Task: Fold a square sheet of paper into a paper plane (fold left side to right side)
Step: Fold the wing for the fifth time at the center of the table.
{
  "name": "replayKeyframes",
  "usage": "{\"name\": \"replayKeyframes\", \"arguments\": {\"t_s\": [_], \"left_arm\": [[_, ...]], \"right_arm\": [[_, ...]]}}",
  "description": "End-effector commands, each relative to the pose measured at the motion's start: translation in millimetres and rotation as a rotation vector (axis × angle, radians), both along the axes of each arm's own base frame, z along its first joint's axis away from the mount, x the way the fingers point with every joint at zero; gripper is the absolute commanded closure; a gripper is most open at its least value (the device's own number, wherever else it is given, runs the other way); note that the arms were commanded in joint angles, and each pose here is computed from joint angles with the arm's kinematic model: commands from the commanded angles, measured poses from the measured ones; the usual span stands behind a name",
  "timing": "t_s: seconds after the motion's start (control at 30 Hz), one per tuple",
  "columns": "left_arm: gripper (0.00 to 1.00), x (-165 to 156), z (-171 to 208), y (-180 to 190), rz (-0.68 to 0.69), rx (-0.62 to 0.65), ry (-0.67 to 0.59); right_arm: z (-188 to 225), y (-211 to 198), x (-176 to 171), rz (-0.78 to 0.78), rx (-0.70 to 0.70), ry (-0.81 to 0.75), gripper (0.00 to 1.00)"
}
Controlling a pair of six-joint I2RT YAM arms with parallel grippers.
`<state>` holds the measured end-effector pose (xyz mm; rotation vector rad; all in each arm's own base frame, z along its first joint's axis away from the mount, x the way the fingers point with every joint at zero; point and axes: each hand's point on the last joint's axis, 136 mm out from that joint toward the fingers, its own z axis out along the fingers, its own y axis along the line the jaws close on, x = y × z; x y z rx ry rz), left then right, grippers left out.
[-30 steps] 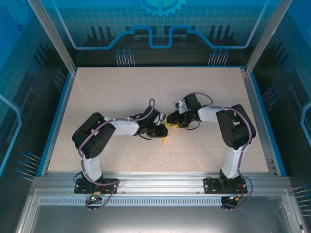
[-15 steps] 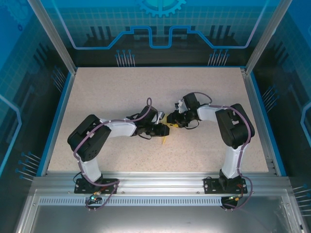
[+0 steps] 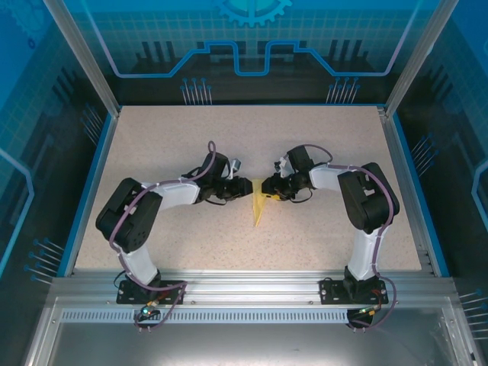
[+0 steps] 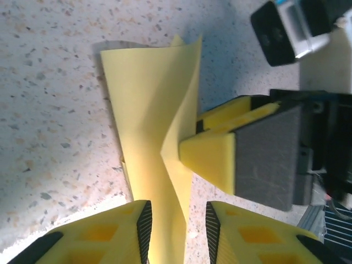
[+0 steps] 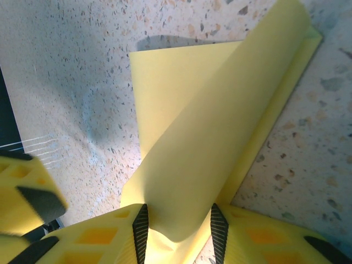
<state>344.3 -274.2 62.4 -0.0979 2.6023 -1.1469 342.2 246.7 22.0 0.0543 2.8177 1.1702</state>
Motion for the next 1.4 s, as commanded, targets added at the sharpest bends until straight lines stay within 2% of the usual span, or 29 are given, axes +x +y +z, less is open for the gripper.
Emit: {"name": "replayKeyframes", "arguments": {"t_s": [0.0,0.23,0.57,0.93,1.0,1.03,1.13,1.2,1.37], "left_arm": [[0.65,5.8,-2.8,-10.2,-0.019,-0.054,0.044],[0.64,9.1,-10.2,-21.9,-0.039,-0.118,0.073],[0.64,16.1,-16.8,-27.0,-0.035,-0.123,0.087],[0.86,14.2,-34.4,-21.3,-0.021,-0.072,0.120],[0.87,13.8,-36.9,-18.5,-0.012,-0.055,0.122],[0.84,13.2,-36.5,-18.3,-0.013,-0.055,0.121],[0.66,11.6,-28.3,-20.6,-0.025,-0.083,0.101],[0.59,10.7,-19.8,-20.3,-0.030,-0.091,0.080],[0.54,4.6,0.3,-16.1,-0.037,-0.098,0.037]], "right_arm": [[-29.3,0.6,-17.8,0.031,-0.066,0.064,0.62],[-30.1,0.5,-17.7,0.030,-0.065,0.067,0.62],[-31.4,1.7,-19.0,0.037,-0.065,0.072,0.62],[-33.2,1.2,-20.4,0.041,-0.071,0.078,0.62],[-33.6,1.2,-20.7,0.043,-0.073,0.080,0.62],[-33.2,1.6,-20.3,0.043,-0.073,0.079,0.62],[-35.1,1.6,-21.5,0.047,-0.075,0.085,0.62],[-35.3,2.1,-21.5,0.049,-0.075,0.084,0.62],[-35.6,2.3,-21.9,0.051,-0.078,0.086,0.62]]}}
